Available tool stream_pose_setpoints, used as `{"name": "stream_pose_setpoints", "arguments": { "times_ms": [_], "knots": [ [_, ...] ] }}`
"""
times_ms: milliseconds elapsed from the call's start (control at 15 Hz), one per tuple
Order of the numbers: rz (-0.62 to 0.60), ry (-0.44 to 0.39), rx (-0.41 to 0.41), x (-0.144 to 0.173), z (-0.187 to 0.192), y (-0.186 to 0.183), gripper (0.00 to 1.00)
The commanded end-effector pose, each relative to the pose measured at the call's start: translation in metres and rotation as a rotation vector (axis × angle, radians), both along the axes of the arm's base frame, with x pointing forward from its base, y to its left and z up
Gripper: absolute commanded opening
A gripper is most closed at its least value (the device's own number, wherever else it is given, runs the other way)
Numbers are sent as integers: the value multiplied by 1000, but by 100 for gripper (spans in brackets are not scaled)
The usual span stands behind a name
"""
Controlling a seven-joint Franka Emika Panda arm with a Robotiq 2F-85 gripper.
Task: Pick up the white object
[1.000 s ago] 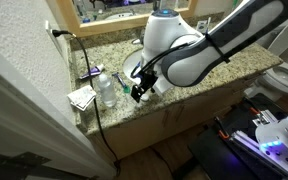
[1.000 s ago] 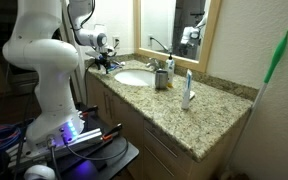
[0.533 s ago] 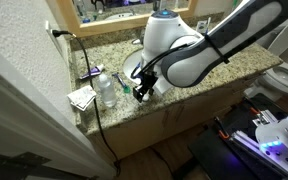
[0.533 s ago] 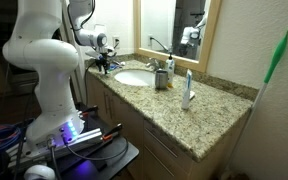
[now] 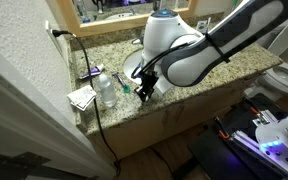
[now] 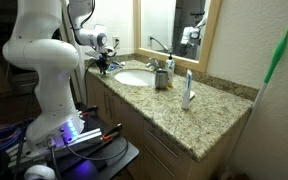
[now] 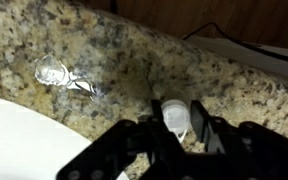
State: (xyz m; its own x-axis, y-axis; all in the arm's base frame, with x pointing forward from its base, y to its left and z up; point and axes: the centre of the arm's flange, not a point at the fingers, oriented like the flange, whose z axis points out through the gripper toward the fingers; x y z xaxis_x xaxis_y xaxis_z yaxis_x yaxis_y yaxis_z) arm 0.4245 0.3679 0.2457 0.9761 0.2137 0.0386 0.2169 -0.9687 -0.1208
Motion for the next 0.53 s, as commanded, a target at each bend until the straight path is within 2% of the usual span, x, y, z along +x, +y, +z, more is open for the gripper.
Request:
{"name": "stream_pose_setpoints", "arguments": {
  "times_ms": [0,400,467],
  "knots": [
    [-3,15,-23,-2,7,-2,10],
    [2,-12,-22,-1,15,0,9],
    [0,-9,-20,0,15,0,16]
  ]
}}
